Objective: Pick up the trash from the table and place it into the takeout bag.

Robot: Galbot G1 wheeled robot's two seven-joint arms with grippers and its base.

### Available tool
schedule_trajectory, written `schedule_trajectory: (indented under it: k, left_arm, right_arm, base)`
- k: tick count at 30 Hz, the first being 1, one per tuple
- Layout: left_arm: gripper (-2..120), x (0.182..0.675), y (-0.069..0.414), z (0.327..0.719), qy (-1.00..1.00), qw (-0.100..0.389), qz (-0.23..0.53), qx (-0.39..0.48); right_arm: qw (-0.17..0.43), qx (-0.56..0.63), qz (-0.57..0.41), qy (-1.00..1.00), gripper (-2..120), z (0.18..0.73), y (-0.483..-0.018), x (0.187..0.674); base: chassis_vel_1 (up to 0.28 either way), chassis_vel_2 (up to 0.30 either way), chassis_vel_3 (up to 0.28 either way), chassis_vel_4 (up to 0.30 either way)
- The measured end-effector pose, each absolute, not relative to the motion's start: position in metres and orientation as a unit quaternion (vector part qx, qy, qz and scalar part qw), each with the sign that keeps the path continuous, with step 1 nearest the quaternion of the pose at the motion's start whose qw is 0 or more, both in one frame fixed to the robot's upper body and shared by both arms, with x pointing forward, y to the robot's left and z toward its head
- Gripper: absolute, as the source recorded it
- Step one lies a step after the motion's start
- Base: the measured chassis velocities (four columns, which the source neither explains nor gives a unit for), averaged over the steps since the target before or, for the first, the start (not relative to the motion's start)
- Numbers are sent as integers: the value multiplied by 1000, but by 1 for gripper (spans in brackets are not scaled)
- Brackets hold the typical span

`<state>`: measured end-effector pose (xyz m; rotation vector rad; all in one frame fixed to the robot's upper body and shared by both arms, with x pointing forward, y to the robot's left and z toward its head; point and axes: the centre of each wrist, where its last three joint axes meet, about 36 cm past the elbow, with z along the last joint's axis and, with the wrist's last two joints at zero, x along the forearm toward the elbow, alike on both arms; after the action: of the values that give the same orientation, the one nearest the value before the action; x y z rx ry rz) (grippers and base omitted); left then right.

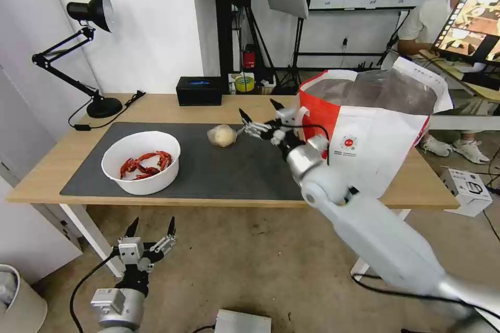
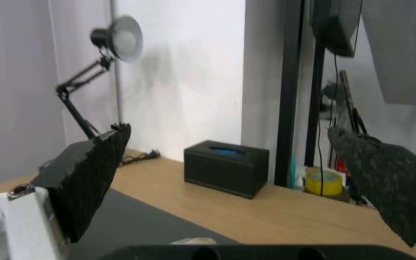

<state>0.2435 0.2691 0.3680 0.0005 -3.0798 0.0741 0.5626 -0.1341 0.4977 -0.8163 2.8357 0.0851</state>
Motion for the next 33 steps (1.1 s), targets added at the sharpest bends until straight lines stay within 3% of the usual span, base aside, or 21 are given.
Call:
schedule_trajectory:
  k: [17, 33]
  left_arm:
    - [100, 241, 271, 369, -999, 32, 20, -3]
    - [100, 238, 272, 369, -999, 35, 18, -1]
  right_arm:
    - [19, -267, 16, 964, 100, 484, -63, 651]
    - [-43, -254, 34, 966, 100, 448, -14, 673]
  base:
    - [0, 0, 0, 0]
    - [0, 0, 0, 0]
